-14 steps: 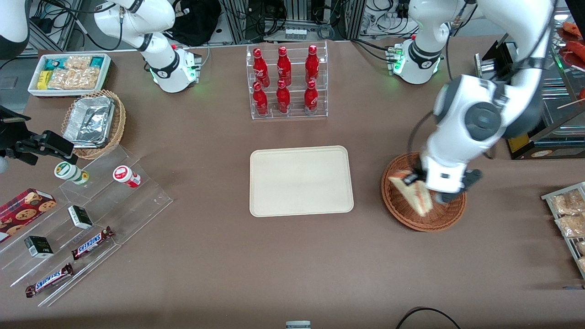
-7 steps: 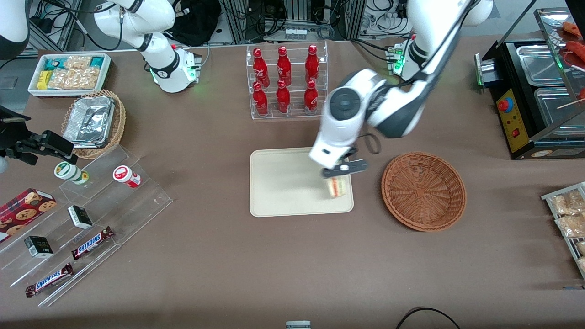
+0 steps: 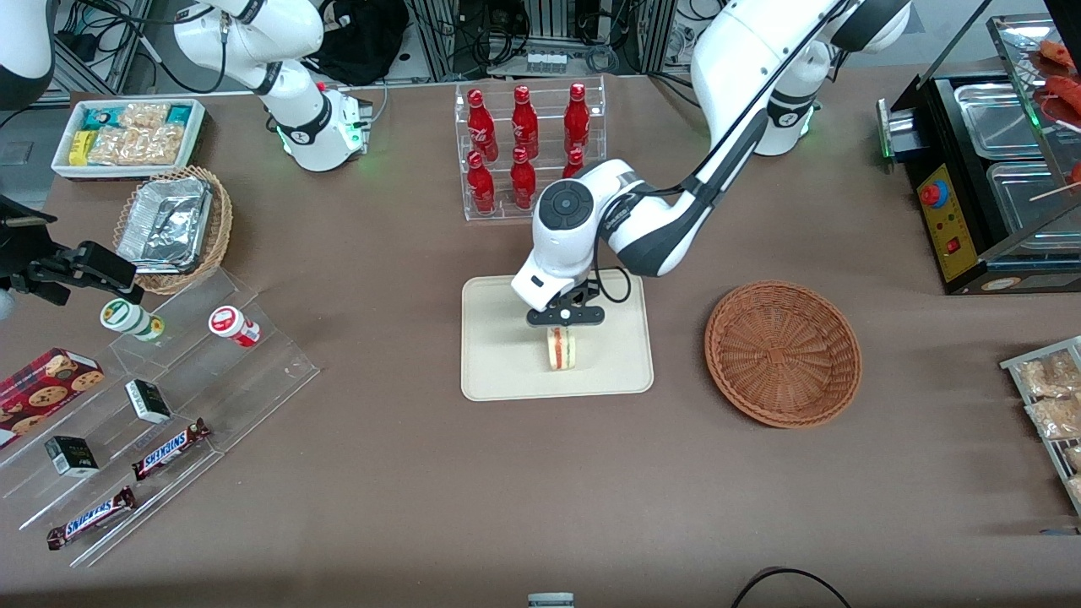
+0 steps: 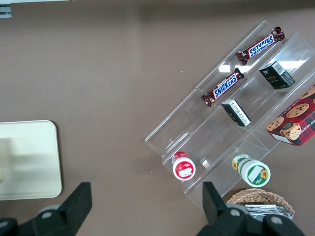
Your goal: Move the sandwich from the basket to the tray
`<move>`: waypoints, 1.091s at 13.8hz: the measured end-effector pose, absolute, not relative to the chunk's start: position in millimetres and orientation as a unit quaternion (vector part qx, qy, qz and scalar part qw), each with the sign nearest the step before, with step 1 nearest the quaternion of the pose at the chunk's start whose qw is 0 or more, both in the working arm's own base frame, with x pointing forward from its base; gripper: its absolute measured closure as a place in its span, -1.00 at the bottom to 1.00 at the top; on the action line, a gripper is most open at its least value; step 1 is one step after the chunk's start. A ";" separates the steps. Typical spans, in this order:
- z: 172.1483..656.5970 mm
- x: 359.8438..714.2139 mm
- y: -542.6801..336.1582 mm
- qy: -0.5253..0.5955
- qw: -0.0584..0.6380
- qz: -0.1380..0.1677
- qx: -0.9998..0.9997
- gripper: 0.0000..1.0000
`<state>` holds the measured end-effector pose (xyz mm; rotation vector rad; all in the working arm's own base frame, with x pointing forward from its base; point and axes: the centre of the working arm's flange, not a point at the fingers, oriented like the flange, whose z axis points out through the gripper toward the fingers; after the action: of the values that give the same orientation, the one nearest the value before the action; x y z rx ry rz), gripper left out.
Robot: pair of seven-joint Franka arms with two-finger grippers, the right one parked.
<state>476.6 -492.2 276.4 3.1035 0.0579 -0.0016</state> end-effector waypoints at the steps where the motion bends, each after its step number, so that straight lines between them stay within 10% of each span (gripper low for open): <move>1: 272.9 478.0 -491.8 0.020 0.017 0.001 1.000 0.74; 7: 253.1 474.5 -497.4 0.032 0.004 0.012 0.999 0.68; 15: 329.2 503.1 -477.6 0.077 0.006 0.049 0.996 -0.98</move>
<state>503.1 -477.6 329.2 3.1159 0.2423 0.1542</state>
